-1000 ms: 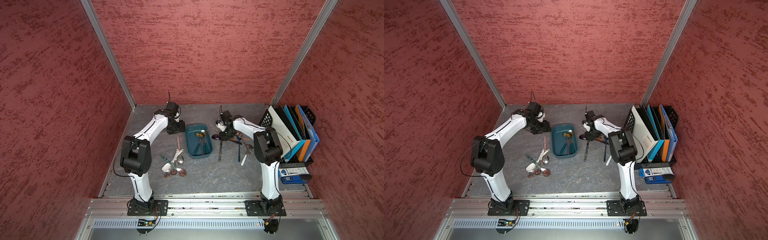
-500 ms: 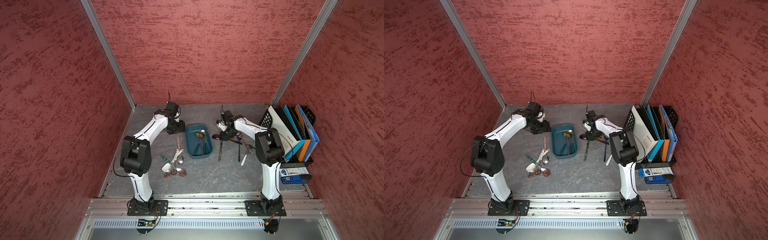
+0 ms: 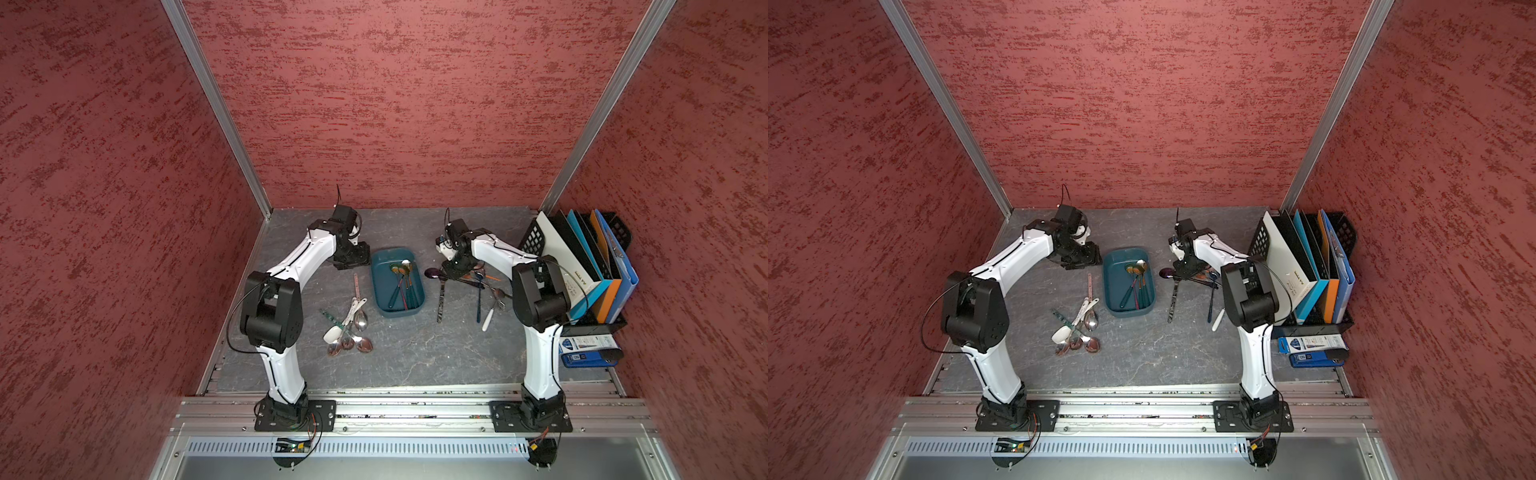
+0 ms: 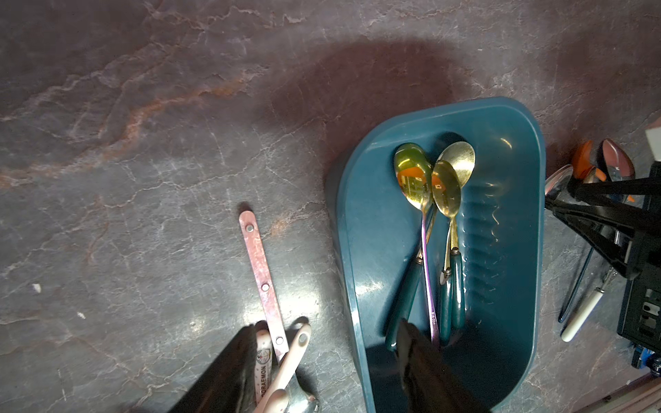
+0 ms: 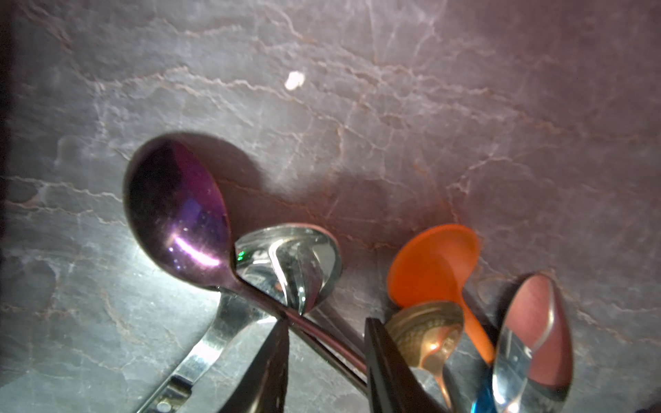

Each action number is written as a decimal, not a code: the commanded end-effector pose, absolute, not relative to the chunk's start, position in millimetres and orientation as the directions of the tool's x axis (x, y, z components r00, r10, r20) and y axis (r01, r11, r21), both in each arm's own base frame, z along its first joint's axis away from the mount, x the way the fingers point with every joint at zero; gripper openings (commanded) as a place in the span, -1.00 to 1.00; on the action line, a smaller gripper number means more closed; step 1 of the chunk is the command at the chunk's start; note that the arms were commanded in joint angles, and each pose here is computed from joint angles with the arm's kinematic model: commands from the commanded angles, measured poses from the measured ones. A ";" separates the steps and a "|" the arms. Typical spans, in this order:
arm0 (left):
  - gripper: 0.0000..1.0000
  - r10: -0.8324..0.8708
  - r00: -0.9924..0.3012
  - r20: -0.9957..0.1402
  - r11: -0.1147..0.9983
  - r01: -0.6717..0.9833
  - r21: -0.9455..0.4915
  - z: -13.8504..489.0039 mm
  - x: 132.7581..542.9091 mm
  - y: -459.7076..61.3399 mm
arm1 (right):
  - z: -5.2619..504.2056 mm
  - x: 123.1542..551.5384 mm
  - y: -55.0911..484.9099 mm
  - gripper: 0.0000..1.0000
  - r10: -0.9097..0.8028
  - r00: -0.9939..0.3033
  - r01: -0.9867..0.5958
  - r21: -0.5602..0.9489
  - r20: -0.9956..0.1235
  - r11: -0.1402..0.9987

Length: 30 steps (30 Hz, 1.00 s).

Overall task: Put the spoon into the storage box
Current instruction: Pick up the spoon from the center of the board.

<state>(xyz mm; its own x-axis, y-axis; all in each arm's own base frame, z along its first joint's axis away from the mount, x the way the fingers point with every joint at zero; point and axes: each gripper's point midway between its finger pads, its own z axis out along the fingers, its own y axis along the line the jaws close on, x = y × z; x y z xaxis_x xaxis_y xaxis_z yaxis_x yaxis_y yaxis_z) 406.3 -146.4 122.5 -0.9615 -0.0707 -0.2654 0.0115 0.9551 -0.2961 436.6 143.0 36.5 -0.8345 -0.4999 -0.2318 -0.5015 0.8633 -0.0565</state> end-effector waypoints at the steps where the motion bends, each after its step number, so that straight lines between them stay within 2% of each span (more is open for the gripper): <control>1: 0.31 -0.073 -0.957 -0.282 0.950 0.019 -0.310 129.9 404.3 -147.6 | 38.8 452.5 142.9 -0.26 -0.481 -0.836 -0.480 -0.073 -0.266 0.874; 9: 0.31 -0.078 -0.957 -0.281 0.950 0.014 -0.313 129.3 403.8 -147.5 | 34.1 453.6 144.2 -0.33 -0.481 -0.837 -0.482 -0.066 -0.260 0.874; 24: 0.31 -0.078 -0.957 -0.279 0.946 0.017 -0.323 129.7 404.4 -150.0 | 41.3 441.5 142.0 -0.34 -0.465 -0.833 -0.470 -0.061 -0.300 0.881; 30: 0.31 -0.079 -0.957 -0.279 0.946 0.016 -0.323 130.2 404.4 -149.5 | 37.5 444.6 142.2 -0.34 -0.468 -0.838 -0.471 -0.063 -0.282 0.880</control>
